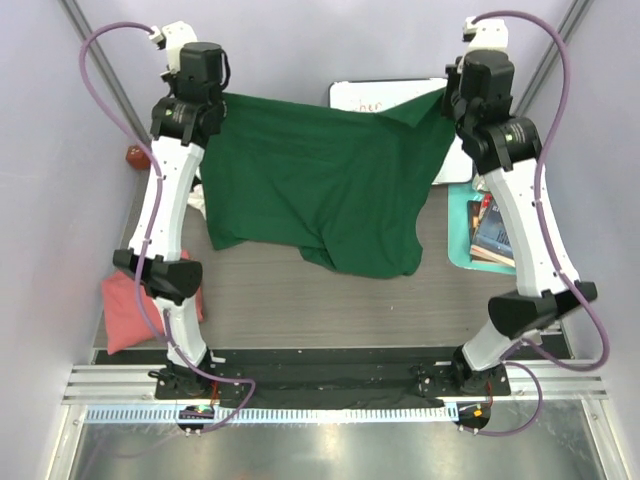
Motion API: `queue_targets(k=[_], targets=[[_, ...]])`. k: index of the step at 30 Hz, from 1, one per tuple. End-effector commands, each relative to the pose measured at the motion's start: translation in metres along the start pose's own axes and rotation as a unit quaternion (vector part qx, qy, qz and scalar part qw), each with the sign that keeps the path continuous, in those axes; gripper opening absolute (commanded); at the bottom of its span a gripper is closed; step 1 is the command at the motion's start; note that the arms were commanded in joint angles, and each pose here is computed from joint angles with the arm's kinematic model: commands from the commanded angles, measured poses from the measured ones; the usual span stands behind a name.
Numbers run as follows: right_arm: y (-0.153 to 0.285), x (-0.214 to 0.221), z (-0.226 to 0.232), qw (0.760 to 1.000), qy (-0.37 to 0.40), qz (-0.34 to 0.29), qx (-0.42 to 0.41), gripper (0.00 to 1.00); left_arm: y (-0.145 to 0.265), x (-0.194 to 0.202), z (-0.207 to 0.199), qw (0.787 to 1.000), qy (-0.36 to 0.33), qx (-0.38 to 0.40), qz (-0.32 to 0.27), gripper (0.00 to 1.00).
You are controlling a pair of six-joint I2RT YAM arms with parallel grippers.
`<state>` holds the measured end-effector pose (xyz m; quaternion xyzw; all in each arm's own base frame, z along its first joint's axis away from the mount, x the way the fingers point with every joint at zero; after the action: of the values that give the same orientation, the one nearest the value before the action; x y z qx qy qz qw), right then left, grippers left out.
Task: Fold and stack the t-shirts
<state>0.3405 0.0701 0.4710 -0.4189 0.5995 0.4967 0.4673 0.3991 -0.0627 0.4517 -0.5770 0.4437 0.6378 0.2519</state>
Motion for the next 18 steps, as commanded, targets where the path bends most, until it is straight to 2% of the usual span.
queue_targets(k=[1,5,11,18], targets=[[-0.014,-0.047,-0.018,0.995,-0.051,-0.085,0.022,0.01,-0.017,-0.011,-0.011,0.999,0.020,-0.009,-0.035,0.00],[-0.046,-0.055,-0.018,0.994,-0.061,-0.092,0.019,0.01,-0.036,-0.006,-0.027,0.998,0.024,-0.005,-0.049,0.00],[-0.060,-0.070,-0.030,0.989,-0.079,-0.122,0.016,0.01,-0.045,-0.016,-0.035,0.996,0.038,-0.005,-0.081,0.00],[-0.063,-0.063,-0.029,0.990,-0.080,-0.119,-0.010,0.01,-0.035,-0.028,-0.025,0.993,0.060,-0.009,-0.098,0.00]])
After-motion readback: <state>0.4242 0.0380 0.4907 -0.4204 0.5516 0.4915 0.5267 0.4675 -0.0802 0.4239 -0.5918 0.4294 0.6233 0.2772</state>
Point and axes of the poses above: each gripper's point midway between its finger pads, its own y axis back along the fingers, its own z axis along the line the jaws close on, x = y × z, the point moved 9 cm from there along y, back along the fingers, and after that the axes turned 1 degree about y, right-handed, at the moved point
